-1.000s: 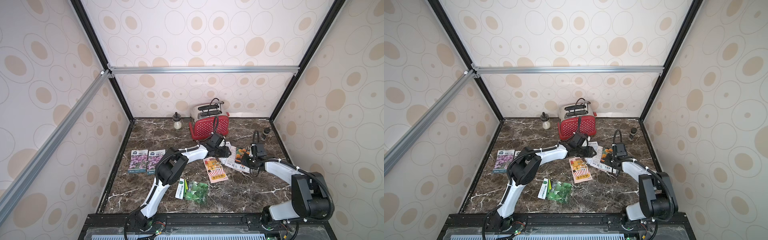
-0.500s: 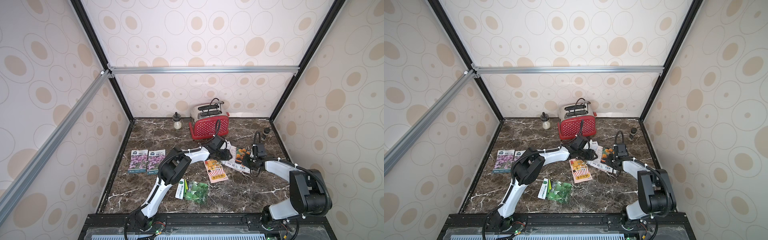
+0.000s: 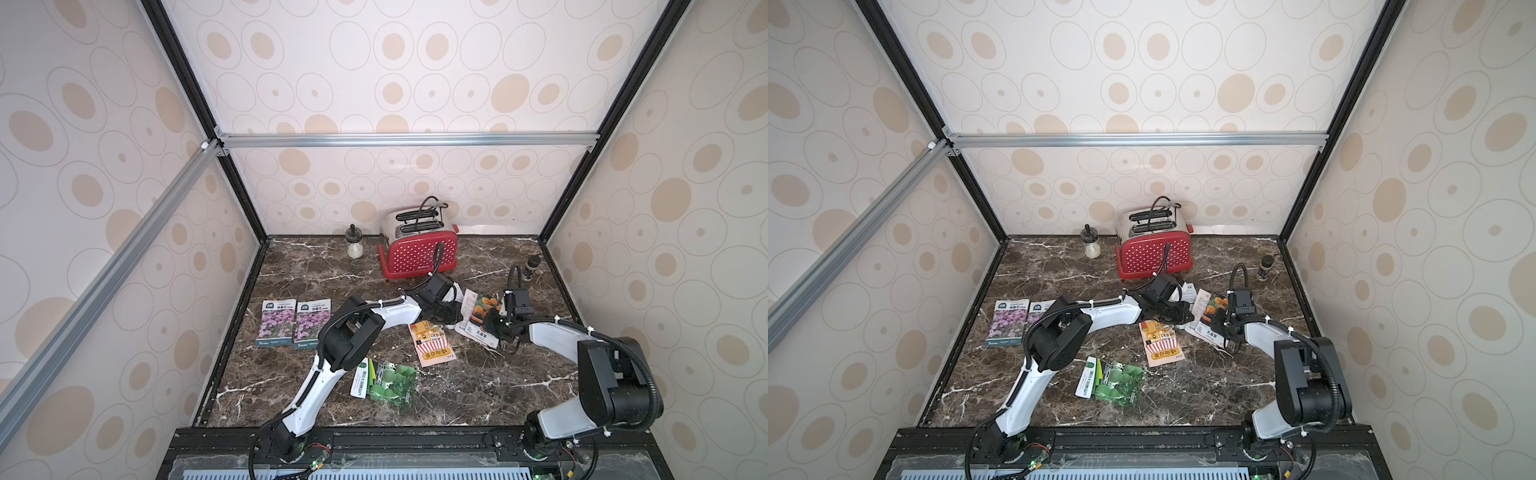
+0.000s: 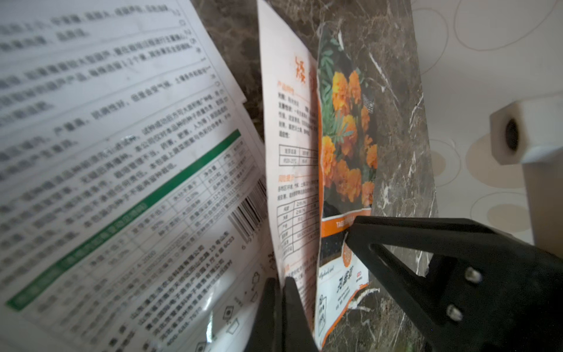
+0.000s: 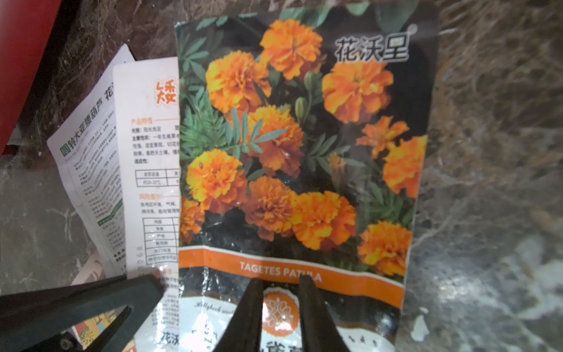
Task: Arrange the seed packets in a row
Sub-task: Pick up the seed packet from the center of the board, then place the seed packet at the center of the board.
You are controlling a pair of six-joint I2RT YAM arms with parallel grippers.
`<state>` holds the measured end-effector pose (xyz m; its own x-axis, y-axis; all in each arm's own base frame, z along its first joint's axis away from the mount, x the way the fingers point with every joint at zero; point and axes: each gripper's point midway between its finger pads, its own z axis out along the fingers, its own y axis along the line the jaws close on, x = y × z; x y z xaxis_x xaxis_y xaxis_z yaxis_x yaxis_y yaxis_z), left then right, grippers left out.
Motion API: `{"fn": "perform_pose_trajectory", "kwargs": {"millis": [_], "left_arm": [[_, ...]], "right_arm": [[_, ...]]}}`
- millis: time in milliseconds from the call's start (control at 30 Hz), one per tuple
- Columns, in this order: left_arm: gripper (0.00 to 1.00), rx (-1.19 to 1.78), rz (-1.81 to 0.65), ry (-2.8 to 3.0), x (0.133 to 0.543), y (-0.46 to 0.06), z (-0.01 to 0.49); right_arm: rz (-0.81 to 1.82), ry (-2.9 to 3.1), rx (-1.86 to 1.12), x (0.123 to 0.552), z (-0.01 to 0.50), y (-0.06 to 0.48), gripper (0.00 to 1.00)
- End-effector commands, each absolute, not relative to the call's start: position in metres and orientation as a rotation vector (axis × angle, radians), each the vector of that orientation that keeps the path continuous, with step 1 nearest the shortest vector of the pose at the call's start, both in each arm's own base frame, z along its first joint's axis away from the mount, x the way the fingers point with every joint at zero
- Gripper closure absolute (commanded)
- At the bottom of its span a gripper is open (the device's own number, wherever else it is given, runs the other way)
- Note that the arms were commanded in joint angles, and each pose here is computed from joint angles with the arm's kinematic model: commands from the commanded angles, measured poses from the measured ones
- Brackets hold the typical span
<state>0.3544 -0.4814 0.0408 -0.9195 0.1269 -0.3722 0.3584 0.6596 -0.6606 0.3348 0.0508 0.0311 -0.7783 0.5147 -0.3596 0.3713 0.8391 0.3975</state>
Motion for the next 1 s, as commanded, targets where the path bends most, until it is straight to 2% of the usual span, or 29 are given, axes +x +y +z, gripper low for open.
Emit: {"fn": "perform_pose_trajectory", "kwargs": {"millis": [0,167,333,500,733,967], "left_arm": [[1.0,0.393,-1.157,2.493,0.361,-0.493,0.085],[1.0,0.403,-1.069,2.456,0.364,-0.478,0.122],[1.0,0.375,-0.983,2.434,0.363,-0.452,0.153],[1.0,0.353,-0.889,2.421,0.359,-0.426,0.178],[1.0,0.276,-0.817,2.461,0.358,-0.395,0.179],[1.0,0.168,-0.818,2.503,0.363,-0.381,0.178]], "right_arm": [[0.393,2.53,0.648,0.329,0.042,0.044,0.75],[0.354,2.492,0.579,0.33,0.069,0.04,0.71],[0.381,2.387,0.516,0.332,0.102,0.041,0.53],[0.398,2.299,0.403,0.333,0.138,0.049,0.47],[0.413,2.138,0.081,0.326,0.184,0.096,0.42],[0.326,1.905,-0.257,0.297,0.207,0.149,0.38]]}}
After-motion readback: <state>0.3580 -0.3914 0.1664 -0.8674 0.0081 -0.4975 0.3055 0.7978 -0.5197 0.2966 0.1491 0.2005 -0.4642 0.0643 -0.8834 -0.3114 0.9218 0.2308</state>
